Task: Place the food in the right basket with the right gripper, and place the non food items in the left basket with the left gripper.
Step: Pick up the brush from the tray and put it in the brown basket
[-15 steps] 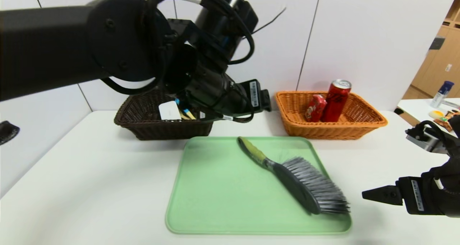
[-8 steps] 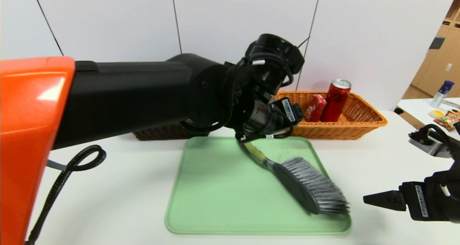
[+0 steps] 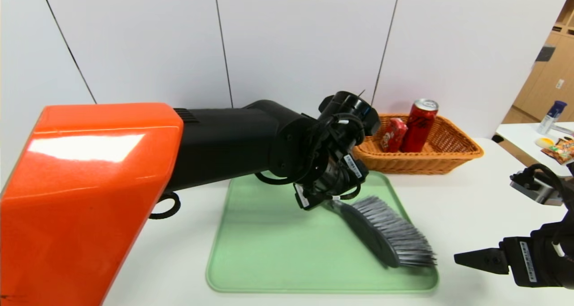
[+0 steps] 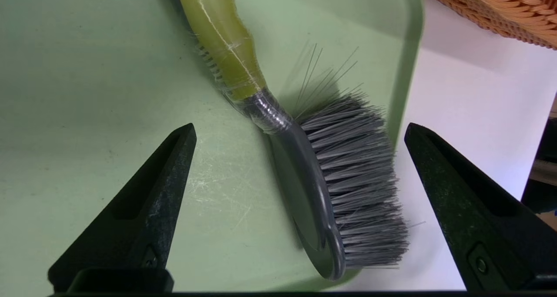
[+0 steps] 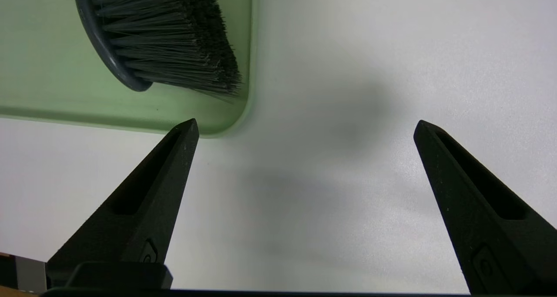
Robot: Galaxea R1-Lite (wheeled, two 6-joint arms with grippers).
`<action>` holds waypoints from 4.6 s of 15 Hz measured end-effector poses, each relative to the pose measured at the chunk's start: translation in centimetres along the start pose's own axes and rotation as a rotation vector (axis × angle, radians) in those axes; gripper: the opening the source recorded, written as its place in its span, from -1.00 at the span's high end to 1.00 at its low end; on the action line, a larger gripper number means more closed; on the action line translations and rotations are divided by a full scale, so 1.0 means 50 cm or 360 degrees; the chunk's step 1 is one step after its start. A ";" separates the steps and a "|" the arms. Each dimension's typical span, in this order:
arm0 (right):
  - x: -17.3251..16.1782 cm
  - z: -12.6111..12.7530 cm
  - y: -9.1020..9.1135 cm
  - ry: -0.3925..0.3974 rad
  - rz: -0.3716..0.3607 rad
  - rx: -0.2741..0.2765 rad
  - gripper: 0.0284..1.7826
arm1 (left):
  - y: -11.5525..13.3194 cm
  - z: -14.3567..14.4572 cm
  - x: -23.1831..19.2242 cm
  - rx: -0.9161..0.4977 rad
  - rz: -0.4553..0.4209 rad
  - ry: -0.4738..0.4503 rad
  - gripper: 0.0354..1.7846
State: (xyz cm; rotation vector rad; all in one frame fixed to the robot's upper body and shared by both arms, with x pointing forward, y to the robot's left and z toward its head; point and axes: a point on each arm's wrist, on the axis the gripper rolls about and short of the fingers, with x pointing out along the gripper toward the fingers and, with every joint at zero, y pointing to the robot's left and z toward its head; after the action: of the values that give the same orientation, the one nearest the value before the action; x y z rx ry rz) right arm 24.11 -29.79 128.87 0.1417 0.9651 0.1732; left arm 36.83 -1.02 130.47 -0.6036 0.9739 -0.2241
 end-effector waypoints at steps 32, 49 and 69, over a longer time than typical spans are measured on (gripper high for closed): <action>-0.044 0.127 0.136 -0.0405 0.0384 -0.0313 -0.92 | 0.056 0.108 -0.113 0.0173 0.0163 -0.0150 -0.89; 0.216 0.276 0.367 0.0306 0.0084 -0.0775 -0.92 | 0.337 0.092 -0.492 0.0213 0.0522 -0.0234 -0.89; 0.353 0.269 0.396 0.0235 0.0006 -0.0791 -0.92 | 0.391 0.043 -0.491 0.0207 0.0567 -0.0170 -0.89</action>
State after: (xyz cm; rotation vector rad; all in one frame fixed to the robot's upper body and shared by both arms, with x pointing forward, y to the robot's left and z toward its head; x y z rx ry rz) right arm 43.41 -7.33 126.13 -0.3297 1.0414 0.4254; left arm 23.32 26.52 137.53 -0.3119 0.9383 0.0609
